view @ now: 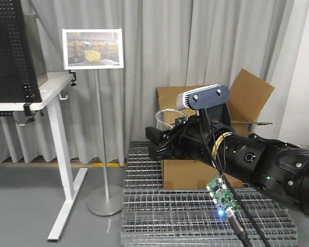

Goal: Pick beaker and place in left cabinet
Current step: 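Carry the beaker in the right gripper to the open cabinet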

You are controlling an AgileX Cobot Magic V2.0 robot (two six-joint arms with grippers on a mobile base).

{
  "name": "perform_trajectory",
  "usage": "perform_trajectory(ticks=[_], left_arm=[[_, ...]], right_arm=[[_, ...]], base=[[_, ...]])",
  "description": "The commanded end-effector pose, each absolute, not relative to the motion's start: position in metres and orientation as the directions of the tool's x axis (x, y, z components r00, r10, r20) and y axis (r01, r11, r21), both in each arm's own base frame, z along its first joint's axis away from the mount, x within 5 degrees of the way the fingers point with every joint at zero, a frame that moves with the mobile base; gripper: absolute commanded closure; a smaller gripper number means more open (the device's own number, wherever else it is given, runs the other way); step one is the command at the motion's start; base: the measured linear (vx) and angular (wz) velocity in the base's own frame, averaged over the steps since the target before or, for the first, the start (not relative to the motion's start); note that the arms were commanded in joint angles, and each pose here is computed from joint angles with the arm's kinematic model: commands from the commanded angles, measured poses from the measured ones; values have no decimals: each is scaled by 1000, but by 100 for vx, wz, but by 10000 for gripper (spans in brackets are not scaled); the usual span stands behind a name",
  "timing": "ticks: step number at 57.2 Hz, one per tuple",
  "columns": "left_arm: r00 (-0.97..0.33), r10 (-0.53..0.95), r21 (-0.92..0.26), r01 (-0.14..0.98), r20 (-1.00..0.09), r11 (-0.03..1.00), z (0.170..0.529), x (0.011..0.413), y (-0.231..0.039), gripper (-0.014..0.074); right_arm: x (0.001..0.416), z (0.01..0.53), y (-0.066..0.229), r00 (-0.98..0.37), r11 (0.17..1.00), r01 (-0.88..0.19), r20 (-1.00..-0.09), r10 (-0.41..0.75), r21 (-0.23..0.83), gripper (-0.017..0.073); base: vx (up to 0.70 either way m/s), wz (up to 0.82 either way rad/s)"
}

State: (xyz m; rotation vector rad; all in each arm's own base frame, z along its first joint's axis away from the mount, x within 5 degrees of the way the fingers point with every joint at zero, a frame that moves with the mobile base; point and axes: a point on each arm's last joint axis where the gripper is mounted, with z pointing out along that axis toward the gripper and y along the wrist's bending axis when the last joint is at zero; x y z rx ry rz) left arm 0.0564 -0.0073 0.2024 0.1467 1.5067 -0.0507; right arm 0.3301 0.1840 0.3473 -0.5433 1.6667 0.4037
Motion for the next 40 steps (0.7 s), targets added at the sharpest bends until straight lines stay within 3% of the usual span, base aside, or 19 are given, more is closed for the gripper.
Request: perform_trajectory(ticks=[1,23,40], left_arm=[[148,36,54,118,-988,992,205,55,-7,592],[148,36,54,118,-988,992,205,55,-7,592],[148,36,54,118,-988,992,205,55,-7,592]], right_arm=[[321,379,182,-16,808,-588,-998,-59,-38,561],[321,379,182,-16,808,-588,-998,-59,-38,561],[321,379,182,-16,808,-588,-998,-59,-38,561]], base=[[42,-12],[36,-25],[25,-54]])
